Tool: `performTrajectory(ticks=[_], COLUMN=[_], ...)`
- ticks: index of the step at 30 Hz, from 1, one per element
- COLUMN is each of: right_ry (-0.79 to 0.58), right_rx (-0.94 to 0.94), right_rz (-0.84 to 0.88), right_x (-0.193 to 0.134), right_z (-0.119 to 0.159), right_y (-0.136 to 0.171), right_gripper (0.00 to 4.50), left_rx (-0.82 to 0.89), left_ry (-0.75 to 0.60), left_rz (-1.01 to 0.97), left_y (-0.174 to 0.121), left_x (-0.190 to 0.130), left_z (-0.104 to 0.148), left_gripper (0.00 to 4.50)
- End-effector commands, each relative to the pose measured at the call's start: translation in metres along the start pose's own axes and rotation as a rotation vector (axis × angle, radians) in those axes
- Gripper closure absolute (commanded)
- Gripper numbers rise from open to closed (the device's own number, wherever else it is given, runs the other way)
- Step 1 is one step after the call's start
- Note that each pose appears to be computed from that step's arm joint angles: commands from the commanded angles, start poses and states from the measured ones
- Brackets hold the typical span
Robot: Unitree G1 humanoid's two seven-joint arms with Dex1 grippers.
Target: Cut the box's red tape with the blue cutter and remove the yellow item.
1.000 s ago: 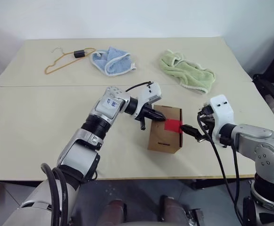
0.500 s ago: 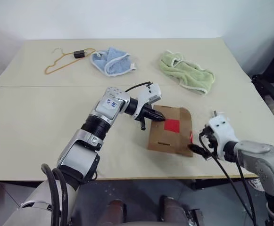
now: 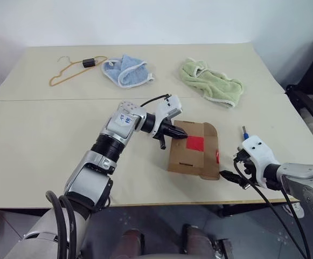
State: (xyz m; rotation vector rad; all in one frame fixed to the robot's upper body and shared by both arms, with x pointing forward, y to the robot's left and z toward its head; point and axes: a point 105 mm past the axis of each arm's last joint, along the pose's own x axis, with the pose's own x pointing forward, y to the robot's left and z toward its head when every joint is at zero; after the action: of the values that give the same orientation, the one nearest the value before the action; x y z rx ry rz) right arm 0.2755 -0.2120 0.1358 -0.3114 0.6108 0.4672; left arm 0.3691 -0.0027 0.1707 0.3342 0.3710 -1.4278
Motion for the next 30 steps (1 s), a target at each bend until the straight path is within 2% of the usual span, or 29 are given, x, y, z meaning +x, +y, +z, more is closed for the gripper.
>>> performTrajectory(ticks=[1,4,10,14,22,27,30], right_ry=[-0.146,-0.165,0.033,0.057,-0.137,-0.166,-0.153], right_rx=[0.019,0.021,-0.096,-0.113,0.137,0.291,0.4], right_rz=[-0.017,0.058,0.13,0.123,0.093,0.158,0.254], right_x=[-0.014,-0.01,-0.01,-0.015,-0.003,0.014,0.023], right_z=[0.036,0.044,0.001,-0.005,0.029,0.034,0.033], right_y=[-0.006,0.009,0.029,0.023,-0.011,-0.022,-0.019], right_gripper=[0.01,0.01,0.01,0.01,0.01,0.01,0.01], left_rx=[-0.036,-0.04,-0.041,-0.043,-0.06,-0.059,-0.055], left_ry=[0.041,0.043,0.045,0.049,0.06,0.068,0.076], left_rz=[0.031,0.026,0.018,0.018,0.016,0.008,0.003], left_y=[0.003,0.002,0.0,-0.001,-0.003,-0.006,-0.007], left_x=[0.0,0.0,0.002,0.001,-0.003,-0.004,-0.004], left_z=[-0.015,-0.016,-0.015,-0.016,-0.021,-0.022,-0.023], left_gripper=[4.5,4.5,4.5,4.5,4.5,4.5,4.5])
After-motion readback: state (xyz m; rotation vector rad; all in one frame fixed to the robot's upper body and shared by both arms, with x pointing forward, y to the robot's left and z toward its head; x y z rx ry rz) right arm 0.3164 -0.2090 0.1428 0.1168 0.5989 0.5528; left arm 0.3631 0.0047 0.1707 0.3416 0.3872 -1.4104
